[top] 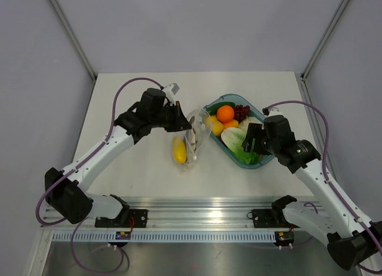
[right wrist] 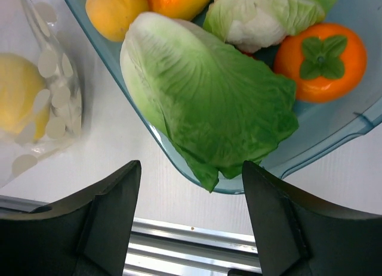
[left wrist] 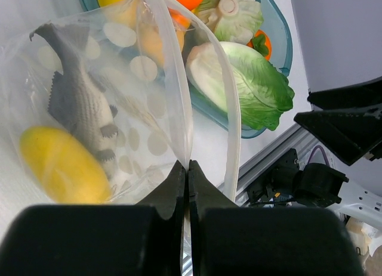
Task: Place the food in the zip-top bag and seal the zipper
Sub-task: Adjust the fake vegetable in the bin.
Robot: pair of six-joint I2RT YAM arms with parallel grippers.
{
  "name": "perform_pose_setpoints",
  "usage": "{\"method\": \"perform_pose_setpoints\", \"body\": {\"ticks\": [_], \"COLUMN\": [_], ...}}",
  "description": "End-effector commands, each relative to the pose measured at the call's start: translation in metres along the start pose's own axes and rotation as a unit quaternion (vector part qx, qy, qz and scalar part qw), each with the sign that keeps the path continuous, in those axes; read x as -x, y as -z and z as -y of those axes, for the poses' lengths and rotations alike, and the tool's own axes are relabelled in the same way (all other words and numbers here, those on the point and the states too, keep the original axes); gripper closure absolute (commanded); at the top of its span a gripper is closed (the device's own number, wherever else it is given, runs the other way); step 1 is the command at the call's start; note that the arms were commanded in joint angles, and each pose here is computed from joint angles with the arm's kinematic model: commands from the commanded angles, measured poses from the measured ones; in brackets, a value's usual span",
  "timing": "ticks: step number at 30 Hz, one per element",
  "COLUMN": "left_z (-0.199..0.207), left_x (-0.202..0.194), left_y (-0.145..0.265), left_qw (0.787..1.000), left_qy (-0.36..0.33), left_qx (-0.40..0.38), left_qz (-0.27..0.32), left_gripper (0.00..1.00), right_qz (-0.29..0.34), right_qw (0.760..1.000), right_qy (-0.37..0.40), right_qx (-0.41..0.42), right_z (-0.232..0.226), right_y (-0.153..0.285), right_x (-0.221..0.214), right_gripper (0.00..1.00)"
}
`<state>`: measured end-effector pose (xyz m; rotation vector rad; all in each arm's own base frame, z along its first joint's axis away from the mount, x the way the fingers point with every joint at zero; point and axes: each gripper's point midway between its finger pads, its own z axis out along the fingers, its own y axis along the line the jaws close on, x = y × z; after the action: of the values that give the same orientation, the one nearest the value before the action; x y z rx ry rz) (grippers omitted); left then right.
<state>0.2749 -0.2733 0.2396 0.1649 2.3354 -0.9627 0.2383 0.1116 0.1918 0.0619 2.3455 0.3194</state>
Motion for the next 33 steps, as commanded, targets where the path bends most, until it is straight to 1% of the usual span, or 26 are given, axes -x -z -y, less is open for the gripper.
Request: {"method": "perform_pose_setpoints", "body": {"ticks": [1,5,10,13,14,17,22,25,26,28,31,32,33], "left_z": [0.012,0.011,0.011,0.011,0.011,0.01,0.011,0.012,0.013,0.013,0.012,0.012,0.012], "left_x": [0.005,0.003,0.003,0.002,0.002,0.002,0.002,0.002,0.001,0.002,0.002,0.002,0.002], "left_y": [-0.004,-0.007,-0.007,-0.007,-0.008,-0.006,-0.009,-0.01,-0.01,-0.01,-0.01,-0.01,-0.009], "left_qw": [0.999,0.999,0.999,0.999,0.999,0.999,0.999,0.999,0.999,0.999,0.999,0.999,0.999], "left_qy": [-0.007,-0.004,-0.005,-0.004,-0.004,-0.007,-0.004,-0.002,-0.002,-0.002,-0.003,-0.004,-0.004], "left_qx": [-0.032,-0.033,-0.034,-0.035,-0.036,-0.033,-0.037,-0.04,-0.041,-0.041,-0.039,-0.038,-0.038], "left_qz": [0.008,0.004,0.006,0.003,0.002,0.005,0.001,0.002,0.0,0.001,0.002,0.0,-0.001], "left_gripper": [1.0,1.0,1.0,1.0,1.0,1.0,1.0,1.0,1.0,1.0,1.0,1.0,1.0], "right_qz": [-0.036,-0.021,-0.049,-0.049,-0.04,-0.021,0.003,0.01,0.023,0.037,0.057,0.061,0.069], "right_qw": [0.998,0.998,0.994,0.992,0.991,0.99,0.99,0.991,0.991,0.991,0.991,0.991,0.991], "right_qy": [-0.042,-0.063,-0.093,-0.111,-0.118,-0.124,-0.129,-0.123,-0.122,-0.121,-0.114,-0.111,-0.11], "right_qx": [0.006,0.003,-0.018,-0.038,-0.057,-0.07,-0.053,-0.047,-0.041,-0.032,-0.035,-0.035,-0.035], "right_z": [0.002,0.0,0.005,0.011,0.019,0.027,0.025,0.025,0.023,0.021,0.02,0.02,0.019], "right_y": [0.0,0.001,-0.016,-0.026,-0.029,-0.031,-0.035,-0.041,-0.043,-0.047,-0.045,-0.044,-0.041], "right_x": [-0.03,-0.023,-0.04,-0.046,-0.046,-0.048,-0.046,-0.048,-0.042,-0.037,-0.023,-0.02,-0.013], "right_gripper": [0.25,0.25,0.27,0.29,0.29,0.29,0.28,0.32,0.35,0.39,0.56,0.7,0.79]}}
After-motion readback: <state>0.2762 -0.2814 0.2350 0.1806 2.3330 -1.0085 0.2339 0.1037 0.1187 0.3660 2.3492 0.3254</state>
